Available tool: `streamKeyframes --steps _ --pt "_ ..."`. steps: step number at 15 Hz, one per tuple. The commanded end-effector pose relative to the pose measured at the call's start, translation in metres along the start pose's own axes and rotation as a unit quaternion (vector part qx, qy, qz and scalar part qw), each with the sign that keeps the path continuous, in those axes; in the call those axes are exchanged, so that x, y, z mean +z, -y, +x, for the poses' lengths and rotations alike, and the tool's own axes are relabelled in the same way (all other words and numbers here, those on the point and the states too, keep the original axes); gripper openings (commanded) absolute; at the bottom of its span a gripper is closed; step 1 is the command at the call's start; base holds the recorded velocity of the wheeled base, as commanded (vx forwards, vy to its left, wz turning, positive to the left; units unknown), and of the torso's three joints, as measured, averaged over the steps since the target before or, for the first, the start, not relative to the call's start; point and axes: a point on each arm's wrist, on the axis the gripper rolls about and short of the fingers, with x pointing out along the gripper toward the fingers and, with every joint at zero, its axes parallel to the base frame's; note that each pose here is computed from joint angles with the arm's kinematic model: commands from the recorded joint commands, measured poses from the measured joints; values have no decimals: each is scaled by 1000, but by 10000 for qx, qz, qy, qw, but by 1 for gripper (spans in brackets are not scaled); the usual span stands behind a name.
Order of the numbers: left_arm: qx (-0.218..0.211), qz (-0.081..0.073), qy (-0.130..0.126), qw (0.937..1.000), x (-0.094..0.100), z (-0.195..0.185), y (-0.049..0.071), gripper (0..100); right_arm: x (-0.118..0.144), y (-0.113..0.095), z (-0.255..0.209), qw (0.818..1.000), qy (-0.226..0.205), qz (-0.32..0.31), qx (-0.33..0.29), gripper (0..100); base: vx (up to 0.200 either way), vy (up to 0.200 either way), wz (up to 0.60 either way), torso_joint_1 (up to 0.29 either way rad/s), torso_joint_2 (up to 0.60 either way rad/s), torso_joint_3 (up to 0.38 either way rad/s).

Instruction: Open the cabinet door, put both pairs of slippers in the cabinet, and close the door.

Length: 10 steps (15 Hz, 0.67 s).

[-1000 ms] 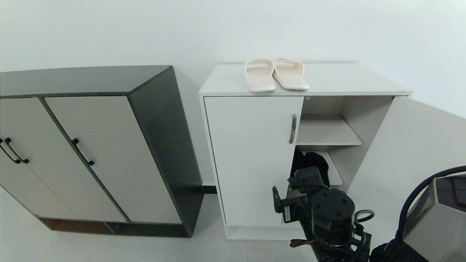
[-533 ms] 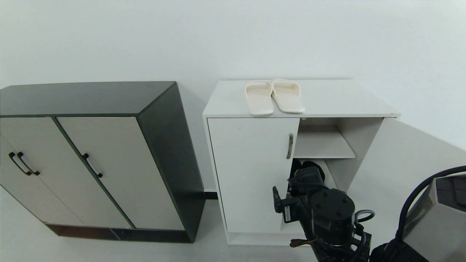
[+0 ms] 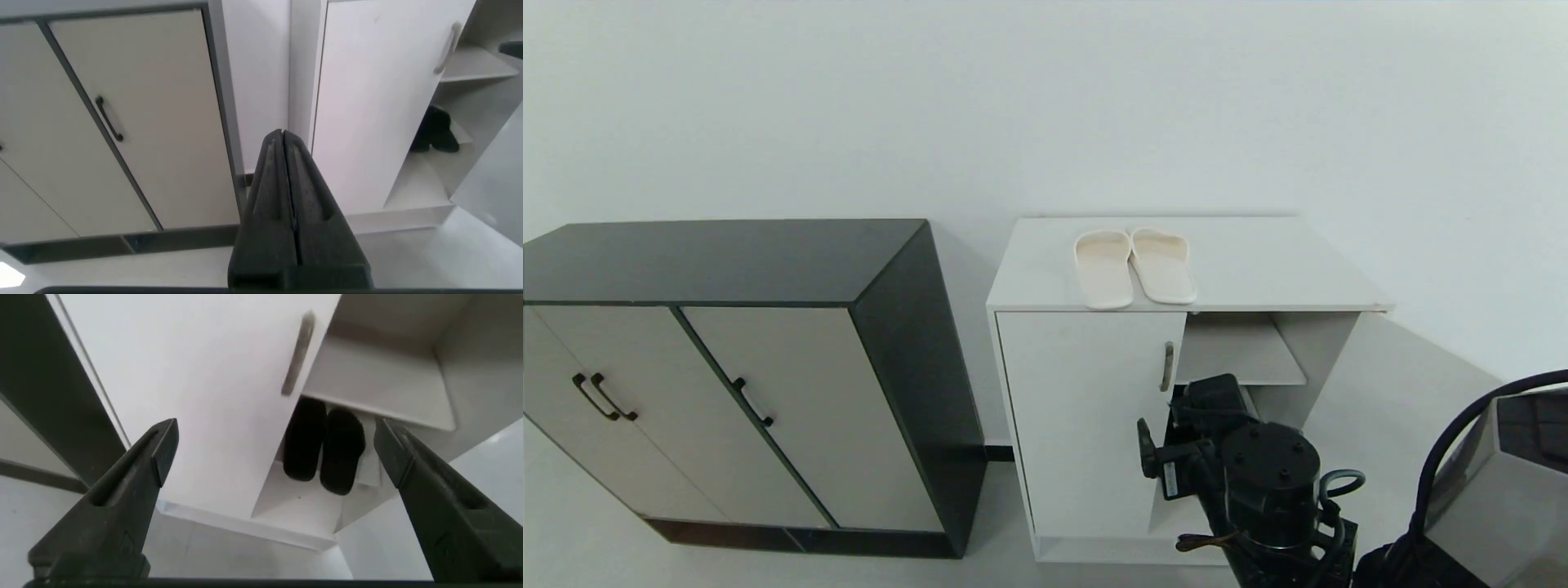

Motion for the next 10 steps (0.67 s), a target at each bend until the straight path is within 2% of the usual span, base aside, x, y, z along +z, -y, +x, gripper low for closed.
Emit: streamKeyframes --steps 1,3,4,5,7,10 --pt "6 -1 -8 10000 0 0 0 0 8 -2 2 9999 113 69 23 100 0 0 0 266 -588 -339" --pt "-2 -1 -8 10000 0 0 0 0 32 -4 5 9992 321 223 5 100 0 0 0 273 -603 -337" --pt "-2 0 0 10000 0 0 0 0 46 -5 5 9995 248 194 14 100 0 0 0 178 -403 -217" --pt "-2 7 -8 10000 0 0 0 0 59 -7 9 9996 123 257 10 100 0 0 0 66 -154 -95" --pt "-2 7 -8 10000 0 0 0 0 85 -15 24 9970 -130 765 -54 100 0 0 0 21 -28 -18" --pt "-2 7 -8 10000 0 0 0 0 110 -18 36 9914 -479 1200 -186 100 0 0 0 0 0 0"
